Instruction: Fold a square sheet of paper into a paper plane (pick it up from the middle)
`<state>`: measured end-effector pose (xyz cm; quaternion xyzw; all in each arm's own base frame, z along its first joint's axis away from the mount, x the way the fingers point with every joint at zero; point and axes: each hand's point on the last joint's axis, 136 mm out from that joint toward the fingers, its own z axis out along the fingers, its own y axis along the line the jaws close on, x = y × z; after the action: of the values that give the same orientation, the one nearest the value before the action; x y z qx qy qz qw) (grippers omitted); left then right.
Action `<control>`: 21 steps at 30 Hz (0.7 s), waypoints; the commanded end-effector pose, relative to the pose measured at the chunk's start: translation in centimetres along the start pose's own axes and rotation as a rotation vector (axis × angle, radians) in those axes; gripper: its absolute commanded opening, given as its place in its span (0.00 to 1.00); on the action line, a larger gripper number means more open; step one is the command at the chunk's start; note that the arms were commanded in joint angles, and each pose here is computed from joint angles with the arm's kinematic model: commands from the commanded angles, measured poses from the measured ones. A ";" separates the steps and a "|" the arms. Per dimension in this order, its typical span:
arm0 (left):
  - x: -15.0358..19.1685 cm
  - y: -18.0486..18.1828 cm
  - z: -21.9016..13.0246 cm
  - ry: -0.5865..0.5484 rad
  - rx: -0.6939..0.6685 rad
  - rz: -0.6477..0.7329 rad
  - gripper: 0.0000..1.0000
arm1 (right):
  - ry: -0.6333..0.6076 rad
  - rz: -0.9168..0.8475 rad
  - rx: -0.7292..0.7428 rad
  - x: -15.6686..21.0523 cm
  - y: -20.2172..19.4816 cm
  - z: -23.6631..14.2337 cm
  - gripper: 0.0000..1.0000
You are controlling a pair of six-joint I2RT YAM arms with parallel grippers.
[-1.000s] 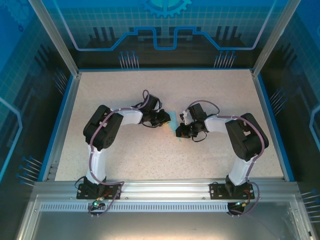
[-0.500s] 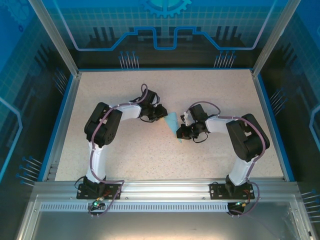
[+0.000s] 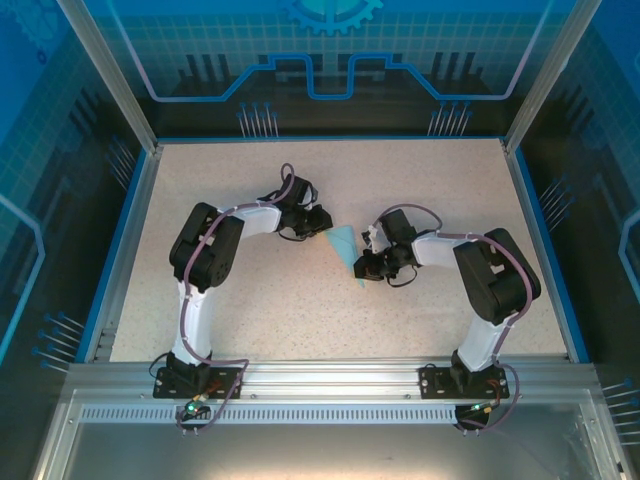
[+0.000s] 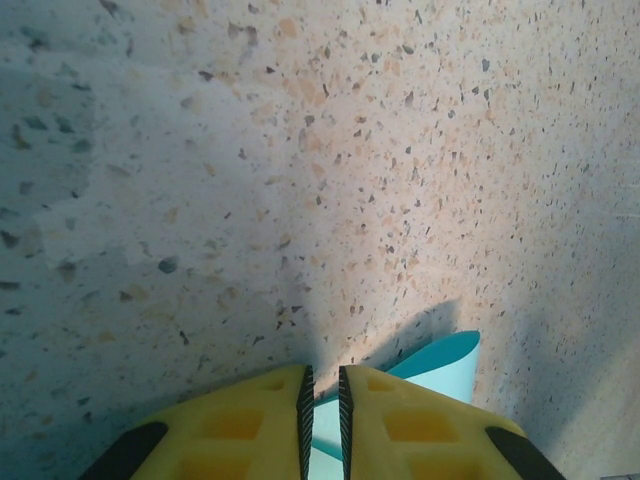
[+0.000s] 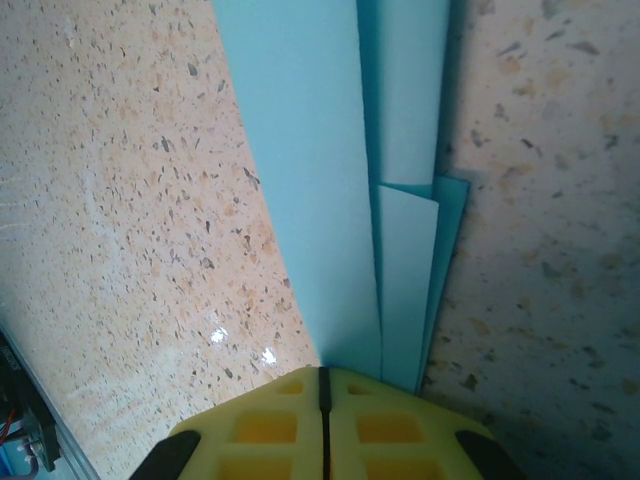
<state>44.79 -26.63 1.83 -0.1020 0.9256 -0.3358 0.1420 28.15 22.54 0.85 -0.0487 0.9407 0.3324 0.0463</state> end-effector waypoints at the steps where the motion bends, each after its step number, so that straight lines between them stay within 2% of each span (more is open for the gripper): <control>1: 0.6 3.3 1.3 0.027 -0.082 -0.011 0.20 | 0.161 0.135 0.137 5.4 -4.3 0.1 0.07; 7: 1.1 3.4 1.4 0.039 -0.077 -0.014 0.20 | 0.034 0.051 0.004 0.9 0.5 -1.5 0.08; 11: 1.3 3.3 1.4 0.047 -0.070 -0.015 0.20 | -0.037 -0.033 -0.014 -2.4 4.0 -2.8 0.10; 16: 1.4 3.1 1.4 0.049 -0.063 -0.012 0.20 | -0.036 -0.061 0.069 -4.1 4.1 -1.6 0.10; 21: 1.4 3.1 1.5 0.052 -0.063 -0.016 0.20 | 0.014 -0.081 0.120 -4.7 4.0 0.5 0.10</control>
<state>44.78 -26.66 1.82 -0.1013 0.9248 -0.3389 0.1402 33.51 26.37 5.89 -0.0792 0.9422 0.3110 0.0959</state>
